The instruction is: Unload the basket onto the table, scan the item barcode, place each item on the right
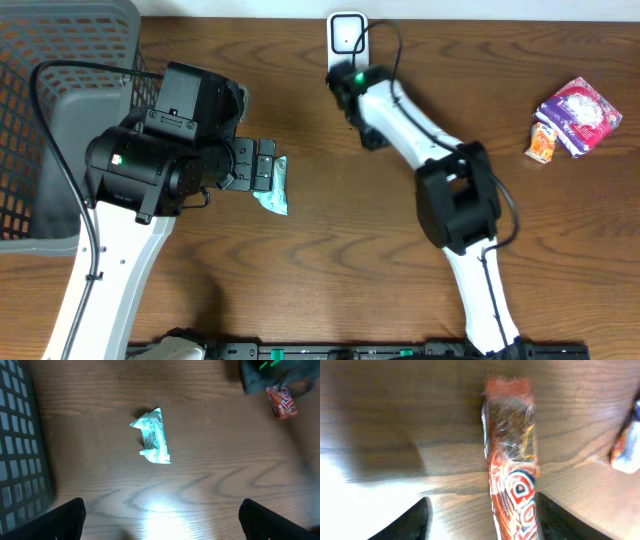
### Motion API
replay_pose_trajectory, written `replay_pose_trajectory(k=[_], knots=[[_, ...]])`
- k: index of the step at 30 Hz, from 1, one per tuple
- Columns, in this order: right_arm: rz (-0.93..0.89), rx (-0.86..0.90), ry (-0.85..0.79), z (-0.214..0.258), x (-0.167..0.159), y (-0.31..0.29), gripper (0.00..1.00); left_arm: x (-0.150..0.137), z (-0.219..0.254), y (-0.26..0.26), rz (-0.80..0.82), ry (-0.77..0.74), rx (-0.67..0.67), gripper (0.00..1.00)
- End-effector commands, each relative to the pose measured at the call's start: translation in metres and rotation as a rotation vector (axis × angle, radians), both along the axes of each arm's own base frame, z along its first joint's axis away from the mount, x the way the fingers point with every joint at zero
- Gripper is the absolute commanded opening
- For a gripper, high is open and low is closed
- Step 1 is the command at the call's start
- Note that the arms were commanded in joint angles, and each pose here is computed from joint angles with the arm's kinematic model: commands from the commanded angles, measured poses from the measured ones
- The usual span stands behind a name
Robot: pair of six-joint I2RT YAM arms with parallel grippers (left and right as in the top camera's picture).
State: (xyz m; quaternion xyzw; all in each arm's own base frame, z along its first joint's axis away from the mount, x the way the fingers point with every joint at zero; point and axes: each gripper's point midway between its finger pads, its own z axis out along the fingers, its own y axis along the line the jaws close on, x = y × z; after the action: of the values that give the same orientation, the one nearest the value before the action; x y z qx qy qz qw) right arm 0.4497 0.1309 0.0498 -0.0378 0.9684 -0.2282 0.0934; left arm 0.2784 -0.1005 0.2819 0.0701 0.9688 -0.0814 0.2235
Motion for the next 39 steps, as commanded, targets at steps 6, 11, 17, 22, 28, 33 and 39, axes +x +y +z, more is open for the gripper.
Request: replay_pose_trajectory(k=[6, 11, 17, 22, 28, 33, 39], knots=[[0.162, 0.607, 0.068, 0.079, 0.014, -0.030, 0.72, -0.001, 0.001, 0.000, -0.006, -0.005, 0.000, 0.98], [0.082, 0.778, 0.164, 0.046, 0.002, -0.067, 0.46, -0.001, 0.001, 0.000, -0.006, -0.005, 0.000, 0.98], [0.084, 0.762, 0.195, 0.003, -0.002, -0.062, 0.54, -0.001, 0.001, 0.000, -0.006, -0.005, 0.000, 0.98], [0.104, 0.708, 0.185, -0.025, -0.003, -0.050, 0.65, -0.001, 0.001, 0.000, -0.006, -0.005, 0.000, 0.98], [0.075, 0.544, 0.188, -0.052, -0.011, -0.059, 0.63, -0.001, 0.001, 0.000, -0.006, -0.005, 0.000, 0.98], [0.039, 0.552, 0.187, -0.057, -0.015, -0.048, 0.01, -0.001, 0.001, 0.000, -0.006, -0.005, 0.000, 0.98], [0.082, 0.708, 0.031, 0.000, 0.031, -0.005, 0.01, -0.001, 0.001, 0.000, -0.006, -0.005, 0.000, 0.98]])
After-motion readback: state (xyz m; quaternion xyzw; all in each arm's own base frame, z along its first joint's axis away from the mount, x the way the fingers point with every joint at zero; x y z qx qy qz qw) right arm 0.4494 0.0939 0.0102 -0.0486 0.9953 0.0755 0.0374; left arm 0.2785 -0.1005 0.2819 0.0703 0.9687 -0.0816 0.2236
